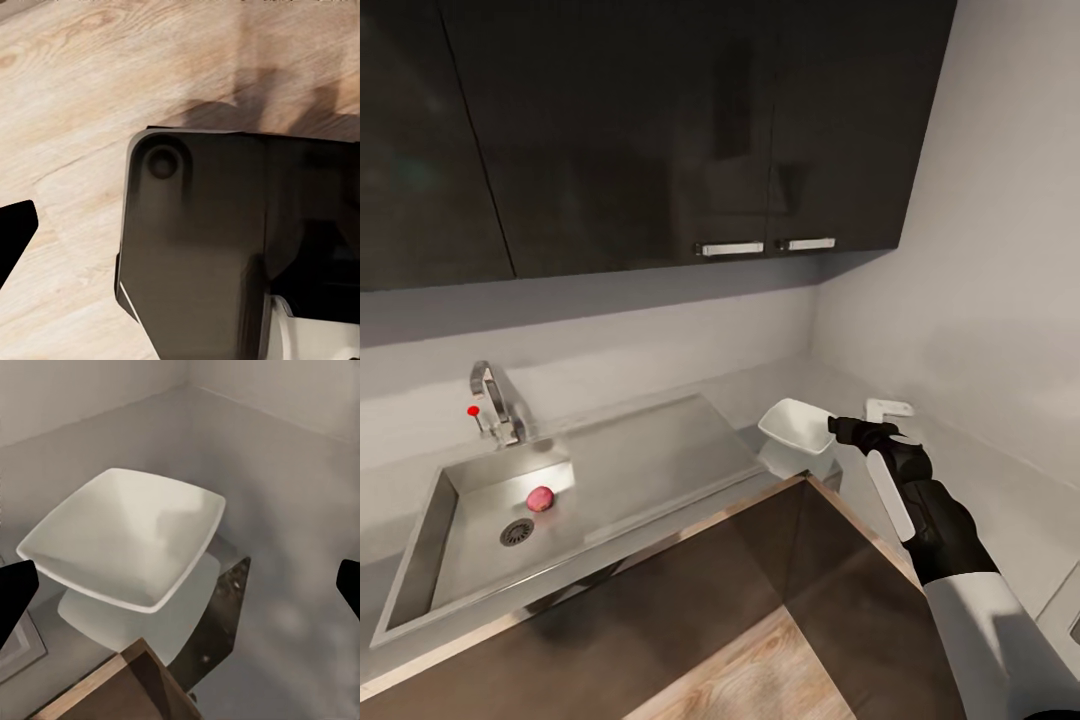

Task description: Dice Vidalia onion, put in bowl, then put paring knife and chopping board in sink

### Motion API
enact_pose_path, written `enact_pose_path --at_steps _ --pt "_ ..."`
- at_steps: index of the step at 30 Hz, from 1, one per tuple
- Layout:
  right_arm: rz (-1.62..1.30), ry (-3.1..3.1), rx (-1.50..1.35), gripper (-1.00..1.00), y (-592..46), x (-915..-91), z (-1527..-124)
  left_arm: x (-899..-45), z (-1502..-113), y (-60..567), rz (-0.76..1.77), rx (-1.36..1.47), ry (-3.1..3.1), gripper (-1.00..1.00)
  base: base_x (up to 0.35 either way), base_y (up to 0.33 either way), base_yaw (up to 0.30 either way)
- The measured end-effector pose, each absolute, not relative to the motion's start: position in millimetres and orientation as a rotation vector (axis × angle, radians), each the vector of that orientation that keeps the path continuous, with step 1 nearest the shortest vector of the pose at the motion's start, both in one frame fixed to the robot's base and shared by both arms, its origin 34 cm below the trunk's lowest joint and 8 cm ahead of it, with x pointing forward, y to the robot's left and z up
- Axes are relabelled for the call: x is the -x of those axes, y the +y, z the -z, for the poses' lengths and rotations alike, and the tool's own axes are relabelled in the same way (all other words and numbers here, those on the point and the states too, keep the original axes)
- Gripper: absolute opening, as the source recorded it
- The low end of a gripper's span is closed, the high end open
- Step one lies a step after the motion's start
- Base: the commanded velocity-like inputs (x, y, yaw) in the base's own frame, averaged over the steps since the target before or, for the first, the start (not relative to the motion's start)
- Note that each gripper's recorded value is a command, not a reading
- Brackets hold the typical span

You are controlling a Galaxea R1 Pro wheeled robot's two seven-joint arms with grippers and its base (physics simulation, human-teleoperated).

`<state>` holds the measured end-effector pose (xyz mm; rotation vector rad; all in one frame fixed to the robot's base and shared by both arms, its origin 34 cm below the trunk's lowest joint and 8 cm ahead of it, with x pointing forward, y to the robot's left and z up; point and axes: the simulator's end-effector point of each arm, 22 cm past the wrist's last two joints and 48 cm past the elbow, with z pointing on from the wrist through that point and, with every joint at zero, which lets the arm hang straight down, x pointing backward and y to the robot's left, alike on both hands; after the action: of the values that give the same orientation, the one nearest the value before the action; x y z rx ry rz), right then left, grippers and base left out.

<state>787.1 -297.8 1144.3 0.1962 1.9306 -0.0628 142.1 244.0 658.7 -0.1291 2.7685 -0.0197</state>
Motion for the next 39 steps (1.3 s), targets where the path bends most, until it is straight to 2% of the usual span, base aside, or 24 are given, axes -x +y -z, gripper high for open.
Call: enact_pose_path --at_steps 19,39 --pt "0.066 1.956 -0.196 1.0 -297.2 -789.5 -1128.5 -133.8 -657.9 239.6 0.026 0.135 2.791 1.0 0.137 0.0 0.0" --pt "0.069 1.988 -0.197 1.0 -297.3 -792.2 -1107.8 -130.9 -661.3 237.2 0.027 0.128 2.768 1.0 0.012 0.0 0.0"
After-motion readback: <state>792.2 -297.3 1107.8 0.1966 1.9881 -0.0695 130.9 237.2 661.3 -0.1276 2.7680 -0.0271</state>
